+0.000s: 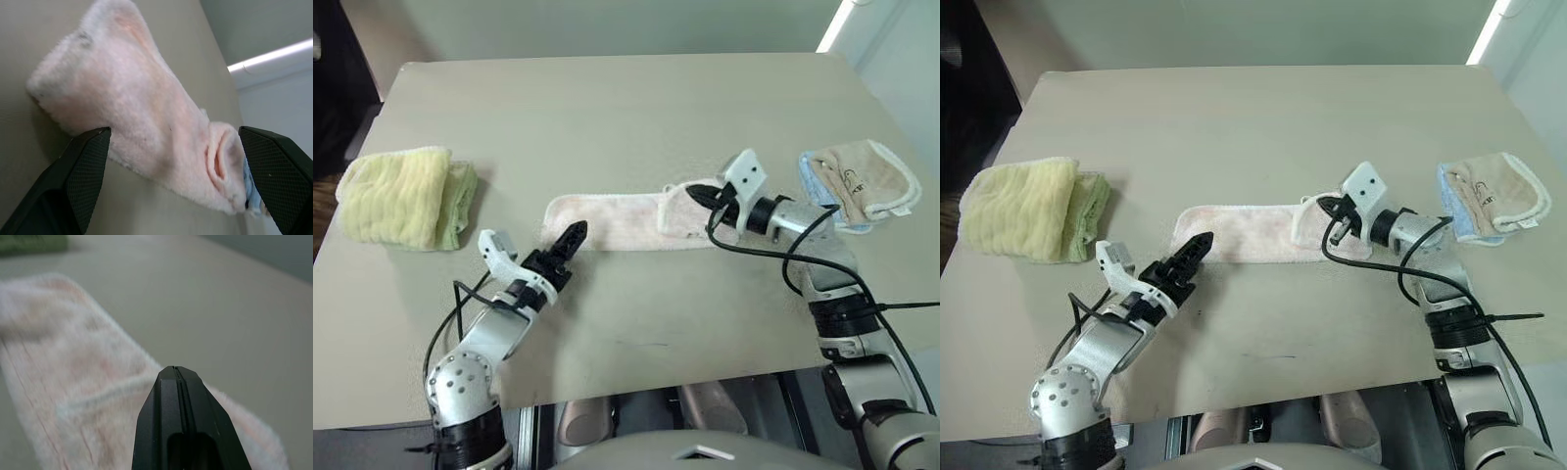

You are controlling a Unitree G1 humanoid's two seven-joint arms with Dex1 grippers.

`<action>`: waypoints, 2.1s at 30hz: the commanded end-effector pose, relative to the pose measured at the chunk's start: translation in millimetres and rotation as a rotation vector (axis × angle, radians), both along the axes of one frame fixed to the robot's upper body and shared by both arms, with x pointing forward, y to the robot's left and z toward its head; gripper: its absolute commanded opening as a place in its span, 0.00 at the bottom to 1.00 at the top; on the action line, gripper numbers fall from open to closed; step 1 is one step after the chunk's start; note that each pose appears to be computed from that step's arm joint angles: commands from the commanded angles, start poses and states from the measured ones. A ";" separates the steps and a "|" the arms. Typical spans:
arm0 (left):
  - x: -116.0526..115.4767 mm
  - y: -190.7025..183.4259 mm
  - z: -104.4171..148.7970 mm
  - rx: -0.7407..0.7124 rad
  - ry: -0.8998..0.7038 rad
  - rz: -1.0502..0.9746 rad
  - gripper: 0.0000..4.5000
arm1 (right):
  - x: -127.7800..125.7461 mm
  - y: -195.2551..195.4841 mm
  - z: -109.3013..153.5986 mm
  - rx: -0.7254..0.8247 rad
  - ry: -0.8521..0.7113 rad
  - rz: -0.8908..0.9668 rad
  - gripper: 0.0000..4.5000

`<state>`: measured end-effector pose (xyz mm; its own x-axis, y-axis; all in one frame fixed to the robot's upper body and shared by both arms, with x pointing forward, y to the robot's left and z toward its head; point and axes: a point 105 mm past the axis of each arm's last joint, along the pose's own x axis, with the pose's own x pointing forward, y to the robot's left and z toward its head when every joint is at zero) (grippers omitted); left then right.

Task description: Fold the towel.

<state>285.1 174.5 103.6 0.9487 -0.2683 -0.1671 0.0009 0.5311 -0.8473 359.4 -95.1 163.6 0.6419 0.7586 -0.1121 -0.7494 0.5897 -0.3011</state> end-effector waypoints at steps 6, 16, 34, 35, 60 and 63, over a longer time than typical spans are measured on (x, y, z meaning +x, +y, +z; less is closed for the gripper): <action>0.4 22.2 -18.3 -0.018 0.110 0.113 1.00 | -5.4 -3.9 41.0 0.072 -0.117 0.020 0.00; -19.9 39.1 -20.7 -0.038 0.130 0.201 1.00 | -3.3 -8.2 39.9 0.064 -0.125 0.000 0.00; -4.1 51.8 -16.7 0.007 0.142 0.258 1.00 | -5.2 -2.7 33.3 0.063 -0.115 0.003 0.00; -1.2 50.9 -16.7 0.012 0.141 0.251 1.00 | -5.5 -2.2 33.4 0.063 -0.115 0.004 0.00; 18.1 44.2 5.8 0.019 -0.003 0.176 0.01 | -58.0 -1.2 8.1 0.043 0.133 0.204 0.00; 17.3 45.2 23.9 0.090 -0.096 0.140 0.01 | -56.1 -4.1 5.5 0.040 0.140 0.184 0.00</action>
